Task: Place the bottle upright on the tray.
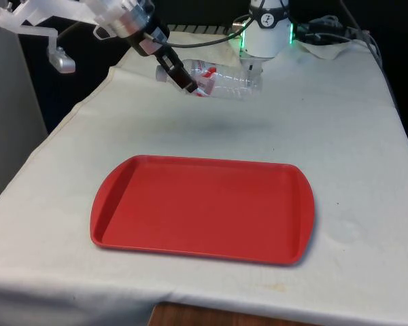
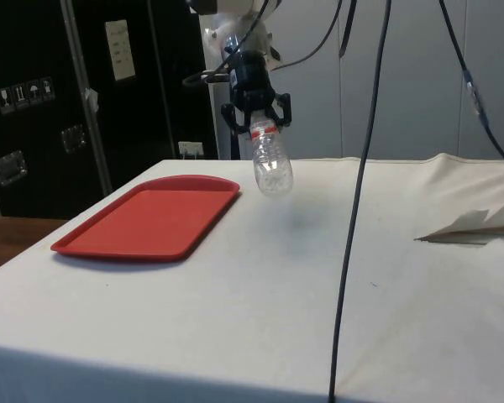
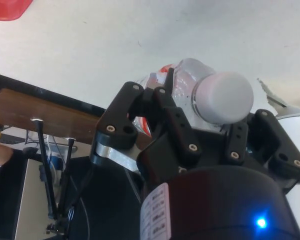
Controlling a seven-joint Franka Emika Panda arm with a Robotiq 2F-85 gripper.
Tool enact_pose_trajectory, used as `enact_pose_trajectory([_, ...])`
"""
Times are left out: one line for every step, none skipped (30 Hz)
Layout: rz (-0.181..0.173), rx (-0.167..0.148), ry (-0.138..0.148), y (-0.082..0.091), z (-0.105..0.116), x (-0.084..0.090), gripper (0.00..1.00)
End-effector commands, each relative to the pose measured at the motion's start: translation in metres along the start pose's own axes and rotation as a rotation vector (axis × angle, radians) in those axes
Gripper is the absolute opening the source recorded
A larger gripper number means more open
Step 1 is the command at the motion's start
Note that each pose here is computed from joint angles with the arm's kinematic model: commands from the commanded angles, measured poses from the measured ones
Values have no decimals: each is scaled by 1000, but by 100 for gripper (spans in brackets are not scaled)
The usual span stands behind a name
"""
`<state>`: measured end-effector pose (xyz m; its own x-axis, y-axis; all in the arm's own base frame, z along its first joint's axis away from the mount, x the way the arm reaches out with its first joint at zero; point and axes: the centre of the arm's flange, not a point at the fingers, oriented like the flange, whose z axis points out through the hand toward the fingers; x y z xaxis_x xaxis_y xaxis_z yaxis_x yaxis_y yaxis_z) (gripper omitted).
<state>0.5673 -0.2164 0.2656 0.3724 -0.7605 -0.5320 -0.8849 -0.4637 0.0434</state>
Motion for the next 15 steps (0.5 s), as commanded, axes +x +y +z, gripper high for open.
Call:
enact_pose_trajectory([-1, 4, 8, 0, -1, -1, 31])
enact_pose_trajectory([0, 3, 6, 0, -1, -1, 31])
enact_pose_trajectory([-1, 2, 4, 0, -1, -1, 31])
enact_pose_trajectory([0, 3, 4, 0, -1, 0, 31])
enact_pose_trajectory([0, 0, -1, 0, 0, 0, 31])
enact_pose_trajectory([0, 2, 2, 0, -1, 0, 31])
enact_pose_trajectory([0, 1, 2, 0, -1, 0, 31])
enact_pose_trajectory([0, 3, 1, 0, -1, 0, 31])
enact_pose_trajectory([0, 1, 1, 0, -1, 0, 31])
enact_pose_trajectory([1, 1, 2, 0, -1, 0, 31])
enact_pose_trajectory([1, 0, 1, 0, -1, 0, 31])
enact_pose_trajectory([1, 0, 1, 0, -1, 0, 31])
enact_pose_trajectory([1, -1, 1, 0, -4, -2, 31])
enact_pose_trajectory([1, -1, 0, 0, -5, -2, 31])
enact_pose_trajectory([-1, 1, 1, -1, -3, 0, 31])
